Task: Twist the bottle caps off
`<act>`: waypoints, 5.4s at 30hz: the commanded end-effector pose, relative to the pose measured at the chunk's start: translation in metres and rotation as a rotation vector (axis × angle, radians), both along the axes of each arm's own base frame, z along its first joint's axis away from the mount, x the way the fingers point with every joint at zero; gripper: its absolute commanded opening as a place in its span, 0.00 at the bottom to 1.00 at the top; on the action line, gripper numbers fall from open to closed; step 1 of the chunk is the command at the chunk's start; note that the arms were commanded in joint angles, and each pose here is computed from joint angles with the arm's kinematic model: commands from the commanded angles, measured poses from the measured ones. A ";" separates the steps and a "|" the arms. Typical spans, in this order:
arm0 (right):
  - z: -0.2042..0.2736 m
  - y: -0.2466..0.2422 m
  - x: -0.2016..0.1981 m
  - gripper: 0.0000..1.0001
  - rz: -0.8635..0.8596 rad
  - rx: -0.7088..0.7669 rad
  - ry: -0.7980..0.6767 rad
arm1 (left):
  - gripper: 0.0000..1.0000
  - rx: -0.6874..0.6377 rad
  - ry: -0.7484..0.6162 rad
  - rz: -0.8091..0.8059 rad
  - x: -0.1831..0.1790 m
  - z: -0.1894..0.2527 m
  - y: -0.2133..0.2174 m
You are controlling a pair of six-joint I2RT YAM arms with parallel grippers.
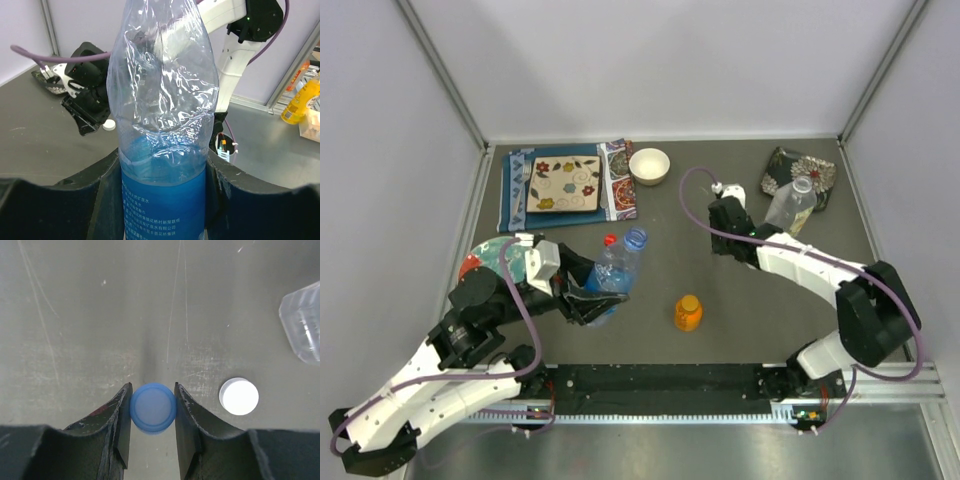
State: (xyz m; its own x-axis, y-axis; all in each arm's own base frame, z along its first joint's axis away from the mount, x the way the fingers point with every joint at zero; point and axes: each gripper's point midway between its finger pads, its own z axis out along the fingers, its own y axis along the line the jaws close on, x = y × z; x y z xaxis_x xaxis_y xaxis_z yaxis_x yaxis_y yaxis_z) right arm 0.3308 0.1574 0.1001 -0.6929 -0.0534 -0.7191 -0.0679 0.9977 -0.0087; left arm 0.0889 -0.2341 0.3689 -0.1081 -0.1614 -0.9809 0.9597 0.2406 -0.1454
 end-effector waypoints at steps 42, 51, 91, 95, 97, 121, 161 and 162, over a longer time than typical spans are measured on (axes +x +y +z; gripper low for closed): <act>-0.021 0.008 0.010 0.63 -0.079 0.134 0.085 | 0.46 -0.010 0.014 0.018 0.009 -0.014 -0.007; 0.180 0.015 0.016 0.69 -0.033 0.336 -0.271 | 0.46 -0.001 0.009 0.025 0.015 -0.013 -0.012; 0.303 0.130 -0.178 0.64 0.893 0.840 -0.308 | 0.52 0.073 0.116 -0.073 0.033 -0.026 -0.061; 0.298 0.134 -0.176 0.53 0.901 0.835 -0.284 | 0.52 0.076 0.117 -0.082 0.032 -0.027 -0.062; 0.297 0.135 -0.176 0.46 0.902 0.833 -0.280 | 0.52 0.077 0.116 -0.081 0.032 -0.028 -0.061; 0.310 -0.005 -0.040 0.06 0.023 0.160 -0.611 | 0.98 0.040 -0.011 0.399 0.068 0.001 0.027; 0.117 -0.036 0.112 0.51 -0.233 -0.089 -0.333 | 0.98 0.018 0.021 0.375 0.058 -0.023 0.031; 0.116 -0.036 0.112 0.54 -0.232 -0.090 -0.328 | 0.98 0.015 0.020 0.372 0.058 -0.022 0.030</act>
State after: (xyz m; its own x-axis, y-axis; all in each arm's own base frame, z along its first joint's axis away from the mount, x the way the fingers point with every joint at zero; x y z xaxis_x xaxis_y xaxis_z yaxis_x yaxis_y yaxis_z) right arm 0.4370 0.1199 0.2056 -0.4425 -0.0013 -0.8968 0.1889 0.9774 -0.0946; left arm 0.1455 -0.2001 0.3330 -0.0961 -0.1387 -0.9857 0.7931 0.5877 -0.1600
